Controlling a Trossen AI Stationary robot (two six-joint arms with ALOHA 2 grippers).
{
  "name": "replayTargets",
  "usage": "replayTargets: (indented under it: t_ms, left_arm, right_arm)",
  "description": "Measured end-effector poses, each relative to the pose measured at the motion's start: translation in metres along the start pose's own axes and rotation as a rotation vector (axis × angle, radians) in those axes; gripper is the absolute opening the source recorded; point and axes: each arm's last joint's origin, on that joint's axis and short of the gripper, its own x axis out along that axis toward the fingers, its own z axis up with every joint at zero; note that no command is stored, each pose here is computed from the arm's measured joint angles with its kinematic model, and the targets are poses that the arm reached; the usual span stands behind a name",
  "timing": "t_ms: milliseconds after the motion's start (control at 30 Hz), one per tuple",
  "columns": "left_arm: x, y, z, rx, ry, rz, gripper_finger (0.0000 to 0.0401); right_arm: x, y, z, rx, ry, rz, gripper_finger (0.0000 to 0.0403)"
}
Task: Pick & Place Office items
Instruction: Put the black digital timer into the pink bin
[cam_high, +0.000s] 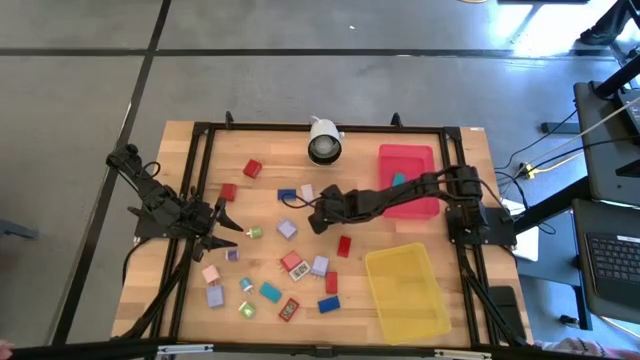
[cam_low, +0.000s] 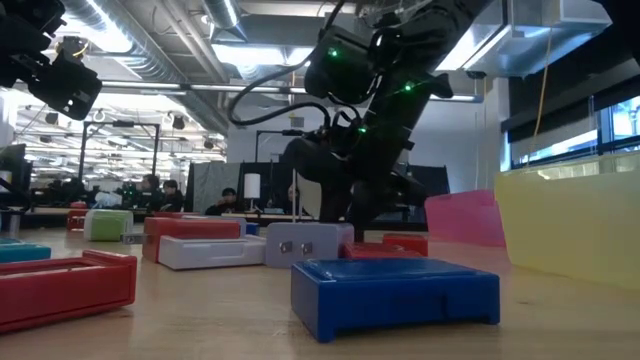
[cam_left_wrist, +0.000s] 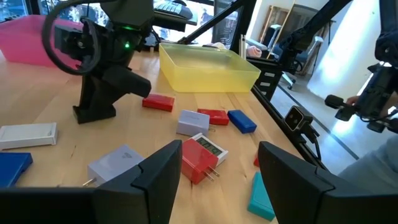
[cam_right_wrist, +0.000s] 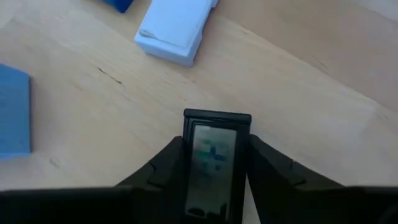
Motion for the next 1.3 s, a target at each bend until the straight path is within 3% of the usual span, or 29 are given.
replayTargets:
  t_ms: [200, 533, 733, 1000, 1300]
  left_arm:
    - [0.000, 0.000, 0.000, 0.000, 0.000, 0.000, 0.0208]
    - [0.000, 0.000, 0.000, 0.000, 0.000, 0.000, 0.0208]
    - [0.000, 0.000, 0.000, 0.000, 0.000, -0.001, 0.0209]
    - [0.000, 0.000, 0.000, 0.000, 0.000, 0.000, 0.0209]
    - [0.000, 0.000, 0.000, 0.000, -0.001, 0.000, 0.0209]
  right_arm:
    - [-0.014, -0.002, 0.010, 0.085, 0.012, 0.035, 0.0154]
    - [-0.089, -0.021, 0.056, 0.113, -0.190, 0.052, 0.0146]
    - [-0.148, -0.050, 0.071, 0.112, -0.345, -0.066, 0.0153]
    - [-0.209, -0.101, 0.070, 0.157, -0.463, -0.288, 0.0154]
    - [-0.222, -0.143, 0.068, 0.208, -0.427, -0.521, 0.0155]
